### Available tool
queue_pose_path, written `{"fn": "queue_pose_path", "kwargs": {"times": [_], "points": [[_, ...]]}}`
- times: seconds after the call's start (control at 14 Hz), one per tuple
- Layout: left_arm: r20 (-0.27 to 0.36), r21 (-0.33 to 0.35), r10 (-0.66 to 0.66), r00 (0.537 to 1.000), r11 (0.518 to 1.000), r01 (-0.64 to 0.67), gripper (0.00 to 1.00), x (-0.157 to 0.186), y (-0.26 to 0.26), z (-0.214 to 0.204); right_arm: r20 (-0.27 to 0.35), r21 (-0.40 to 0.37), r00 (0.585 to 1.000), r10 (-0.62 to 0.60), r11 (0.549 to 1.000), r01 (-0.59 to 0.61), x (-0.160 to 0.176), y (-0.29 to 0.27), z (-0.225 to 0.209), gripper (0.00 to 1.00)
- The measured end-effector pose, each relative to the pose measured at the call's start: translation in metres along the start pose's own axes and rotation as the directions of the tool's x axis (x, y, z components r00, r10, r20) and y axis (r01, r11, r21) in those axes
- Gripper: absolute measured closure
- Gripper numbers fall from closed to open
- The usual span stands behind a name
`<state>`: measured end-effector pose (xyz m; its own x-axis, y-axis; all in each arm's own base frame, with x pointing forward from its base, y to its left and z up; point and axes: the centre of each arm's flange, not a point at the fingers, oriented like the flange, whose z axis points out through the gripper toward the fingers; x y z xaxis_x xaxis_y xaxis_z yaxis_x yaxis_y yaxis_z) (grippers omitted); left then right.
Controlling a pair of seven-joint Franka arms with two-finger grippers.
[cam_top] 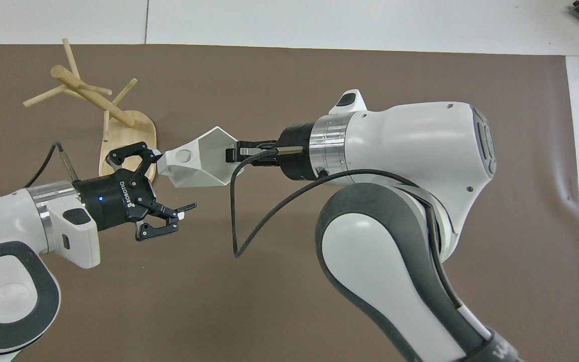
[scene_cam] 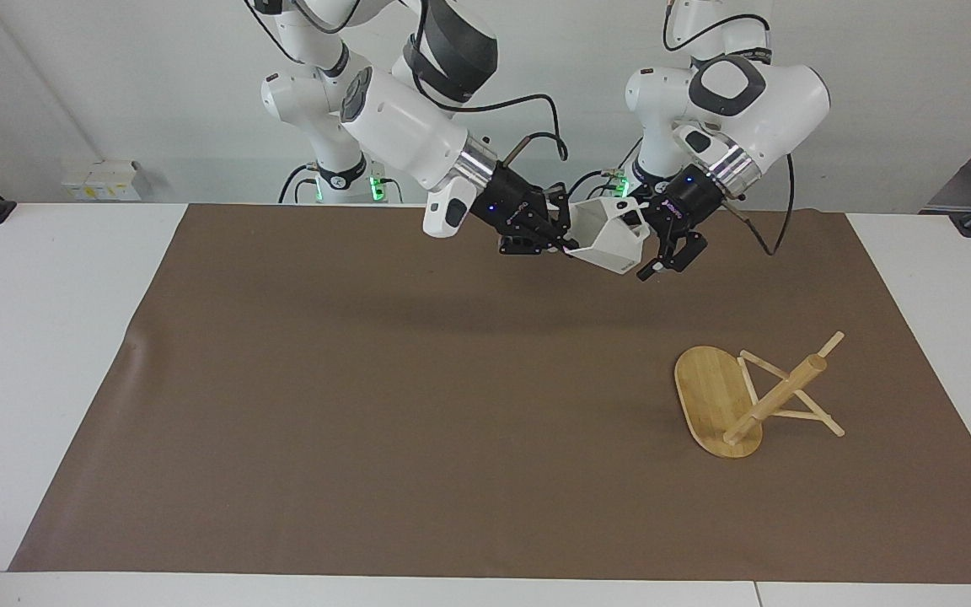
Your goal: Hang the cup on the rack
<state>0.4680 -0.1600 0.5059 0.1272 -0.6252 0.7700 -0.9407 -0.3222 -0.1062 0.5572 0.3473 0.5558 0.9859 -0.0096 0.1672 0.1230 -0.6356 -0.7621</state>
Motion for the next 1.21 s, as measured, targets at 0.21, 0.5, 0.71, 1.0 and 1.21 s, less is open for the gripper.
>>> {"fn": "queue_pose_path", "kwargs": {"times": [0.21,0.5,0.71,1.0,1.21], "points": [[-0.008,0.001,-0.009,1.000,1.000,0.009,0.00,-0.0002,0.0001,0.0002,0.001,0.027,1.000,0.024,0.999,-0.024,0.0001,-0.0013,-0.0003,0.96],[-0.017,0.000,-0.021,1.000,1.000,0.021,0.00,-0.0010,0.0007,0.0011,-0.002,0.029,0.999,0.034,0.999,-0.034,0.0014,0.0001,-0.0018,0.96],[-0.020,-0.004,-0.022,1.000,1.000,0.022,0.00,0.0002,0.0023,0.0026,-0.002,0.029,0.999,0.036,0.999,-0.036,0.0015,0.0002,-0.0018,0.96],[-0.023,-0.006,-0.024,0.999,1.000,0.023,0.00,0.0012,0.0035,0.0037,0.008,0.029,0.999,0.036,0.999,-0.036,0.0005,0.0003,-0.0009,0.96],[-0.028,-0.006,-0.030,0.999,1.000,0.030,0.00,0.0009,0.0031,0.0033,0.009,0.028,0.999,0.036,0.999,-0.036,0.0006,0.0006,-0.0005,0.96]]}}
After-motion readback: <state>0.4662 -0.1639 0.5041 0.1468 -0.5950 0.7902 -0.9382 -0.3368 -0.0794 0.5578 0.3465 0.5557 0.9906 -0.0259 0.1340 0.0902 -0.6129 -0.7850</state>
